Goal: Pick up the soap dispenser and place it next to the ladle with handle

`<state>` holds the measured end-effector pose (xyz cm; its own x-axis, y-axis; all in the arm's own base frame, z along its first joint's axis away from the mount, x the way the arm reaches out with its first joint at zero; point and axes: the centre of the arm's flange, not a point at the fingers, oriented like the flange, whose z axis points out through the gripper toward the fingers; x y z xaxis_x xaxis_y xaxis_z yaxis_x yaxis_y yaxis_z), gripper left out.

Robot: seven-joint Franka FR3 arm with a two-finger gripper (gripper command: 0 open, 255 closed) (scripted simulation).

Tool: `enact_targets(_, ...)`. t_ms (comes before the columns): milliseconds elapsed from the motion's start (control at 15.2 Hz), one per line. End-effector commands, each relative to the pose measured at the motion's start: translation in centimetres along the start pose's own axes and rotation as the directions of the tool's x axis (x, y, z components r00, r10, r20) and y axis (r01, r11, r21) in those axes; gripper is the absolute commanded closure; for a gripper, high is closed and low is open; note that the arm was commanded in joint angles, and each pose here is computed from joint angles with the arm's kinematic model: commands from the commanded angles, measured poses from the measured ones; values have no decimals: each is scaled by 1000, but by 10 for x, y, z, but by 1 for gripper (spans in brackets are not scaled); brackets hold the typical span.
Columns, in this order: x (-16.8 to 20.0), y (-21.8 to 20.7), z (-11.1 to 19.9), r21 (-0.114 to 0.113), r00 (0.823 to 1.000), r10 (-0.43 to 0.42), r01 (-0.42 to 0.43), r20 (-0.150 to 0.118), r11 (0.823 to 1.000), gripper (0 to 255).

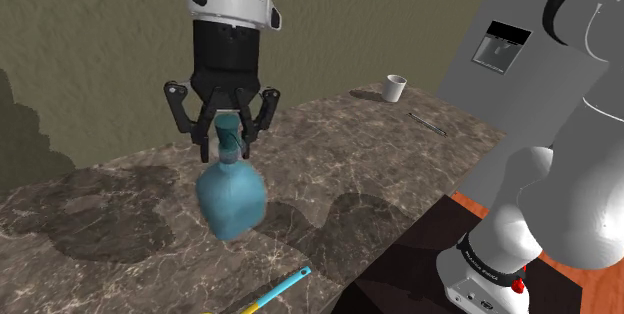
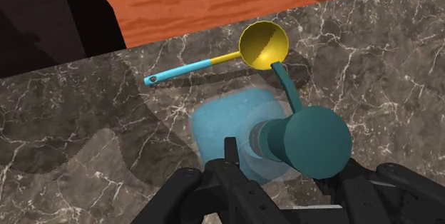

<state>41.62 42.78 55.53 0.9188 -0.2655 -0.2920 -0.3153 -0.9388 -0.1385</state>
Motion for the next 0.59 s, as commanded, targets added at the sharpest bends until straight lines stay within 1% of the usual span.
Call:
enact_targets(0,-17,-22,8,1,1000,1,-1,0,1000,255)
enact_targets(528,-80,-101,39,1,1000,1,-1,0,1000,255)
